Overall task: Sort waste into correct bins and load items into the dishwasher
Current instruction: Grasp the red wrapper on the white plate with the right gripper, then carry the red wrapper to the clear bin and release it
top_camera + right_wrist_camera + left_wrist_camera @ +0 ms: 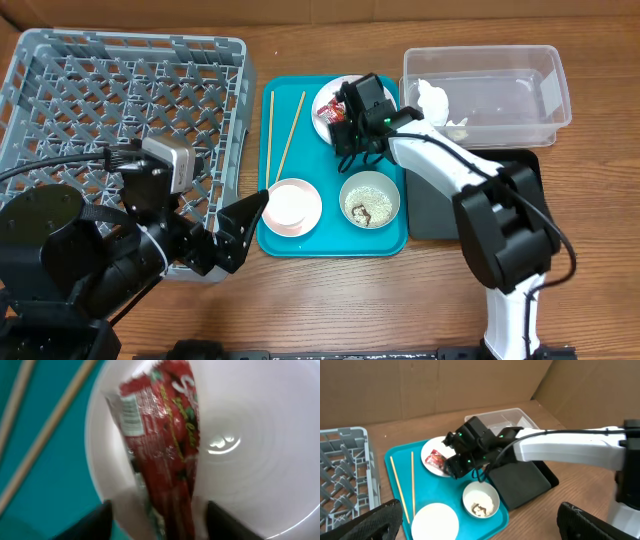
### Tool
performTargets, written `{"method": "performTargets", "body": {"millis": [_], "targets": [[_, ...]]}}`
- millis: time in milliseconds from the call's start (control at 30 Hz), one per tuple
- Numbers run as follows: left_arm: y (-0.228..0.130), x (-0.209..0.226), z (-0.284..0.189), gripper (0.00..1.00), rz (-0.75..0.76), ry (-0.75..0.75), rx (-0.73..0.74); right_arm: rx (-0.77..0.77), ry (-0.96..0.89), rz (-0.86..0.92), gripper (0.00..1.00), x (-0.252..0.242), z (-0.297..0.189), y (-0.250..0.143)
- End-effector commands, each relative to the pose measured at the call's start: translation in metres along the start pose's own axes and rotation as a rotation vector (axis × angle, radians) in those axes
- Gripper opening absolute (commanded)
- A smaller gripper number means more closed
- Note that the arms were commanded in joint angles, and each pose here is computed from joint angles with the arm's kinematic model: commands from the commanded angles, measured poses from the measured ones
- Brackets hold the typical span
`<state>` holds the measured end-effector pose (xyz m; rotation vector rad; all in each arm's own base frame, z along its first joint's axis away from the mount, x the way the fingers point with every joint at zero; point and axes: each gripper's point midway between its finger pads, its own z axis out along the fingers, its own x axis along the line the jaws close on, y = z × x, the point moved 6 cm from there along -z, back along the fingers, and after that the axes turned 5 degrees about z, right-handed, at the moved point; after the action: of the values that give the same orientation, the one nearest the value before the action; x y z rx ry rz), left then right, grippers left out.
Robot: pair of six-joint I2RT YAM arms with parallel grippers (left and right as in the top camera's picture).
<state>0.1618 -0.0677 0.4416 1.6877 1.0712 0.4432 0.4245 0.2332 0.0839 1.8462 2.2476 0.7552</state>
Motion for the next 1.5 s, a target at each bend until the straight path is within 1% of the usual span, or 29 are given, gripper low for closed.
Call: {"method": "performTargets", "body": {"millis": [0, 167, 200, 300, 400, 500, 567, 633, 733, 767, 800, 833, 867, 900, 933, 1033, 1133, 1200, 1267, 1367, 1467], "targets": [[-0.003, -0.001, 0.001, 1.00, 0.007, -0.002, 0.013, -0.005, -0.027, 0.021, 0.04, -0.011, 0.001, 0.003], [-0.003, -0.001, 0.001, 1.00, 0.006, -0.002, 0.013, -0.053, -0.012, 0.019, 0.04, -0.003, -0.031, 0.022], [-0.003, -0.001, 0.001, 1.00, 0.007, -0.002, 0.013, -0.096, 0.001, 0.029, 0.04, 0.001, -0.056, 0.035], [-0.002, 0.000, 0.001, 1.00, 0.009, 0.000, 0.010, -0.174, 0.018, 0.096, 0.04, 0.001, -0.104, 0.052], [-0.001, 0.000, 0.001, 1.00, 0.012, 0.001, 0.005, -0.265, -0.004, 0.185, 0.03, -0.015, -0.151, 0.064], [0.000, 0.000, 0.001, 1.00, 0.016, 0.000, -0.001, -0.352, -0.127, 0.306, 0.04, -0.049, -0.180, 0.072], [0.001, 0.000, 0.001, 1.00, 0.019, 0.000, -0.006, -0.372, -0.191, 0.383, 0.04, -0.075, -0.186, 0.074], [0.001, 0.000, 0.001, 1.00, 0.018, 0.000, -0.005, -0.342, -0.212, 0.455, 0.04, -0.096, -0.179, 0.069], [0.001, 0.001, 0.002, 1.00, 0.017, -0.001, -0.002, -0.229, -0.261, 0.509, 0.04, -0.122, -0.153, 0.054], [0.001, 0.001, 0.004, 1.00, 0.015, -0.001, 0.001, -0.167, -0.292, 0.505, 0.04, -0.134, -0.134, 0.045], [0.002, 0.002, 0.004, 1.00, 0.014, -0.001, 0.003, -0.142, -0.297, 0.492, 0.08, -0.138, -0.129, 0.042], [0.002, 0.003, 0.005, 1.00, 0.013, 0.000, 0.005, -0.114, -0.283, 0.475, 0.19, -0.139, -0.125, 0.039], [0.002, 0.003, 0.007, 1.00, 0.012, -0.001, 0.009, -0.091, -0.252, 0.457, 0.40, -0.136, -0.124, 0.037], [0.002, 0.004, 0.008, 1.00, 0.010, -0.001, 0.014, -0.074, -0.216, 0.439, 0.49, -0.132, -0.127, 0.036], [0.001, 0.006, 0.011, 1.00, 0.005, -0.001, 0.024, -0.069, -0.150, 0.422, 0.55, -0.122, -0.137, 0.038], [0.001, 0.010, 0.018, 1.00, -0.006, -0.002, 0.042, -0.089, -0.036, 0.393, 0.56, -0.100, -0.162, 0.044], [0.000, 0.015, 0.025, 1.00, -0.021, -0.003, 0.066, -0.089, 0.113, 0.302, 0.56, -0.067, -0.184, 0.043], [-0.001, 0.019, 0.030, 1.00, -0.031, 0.007, 0.085, -0.066, 0.167, 0.250, 0.56, -0.045, -0.194, 0.035], [-0.002, 0.025, 0.037, 1.00, -0.043, 0.027, 0.107, -0.017, 0.182, 0.219, 0.55, -0.026, -0.196, 0.024], [-0.006, 0.034, 0.045, 1.00, -0.064, 0.059, 0.149, 0.111, 0.198, 0.152, 0.55, 0.010, -0.188, -0.006], [-0.010, 0.040, 0.050, 1.00, -0.077, 0.084, 0.178, 0.203, 0.215, 0.094, 0.55, 0.039, -0.180, -0.032]]}}
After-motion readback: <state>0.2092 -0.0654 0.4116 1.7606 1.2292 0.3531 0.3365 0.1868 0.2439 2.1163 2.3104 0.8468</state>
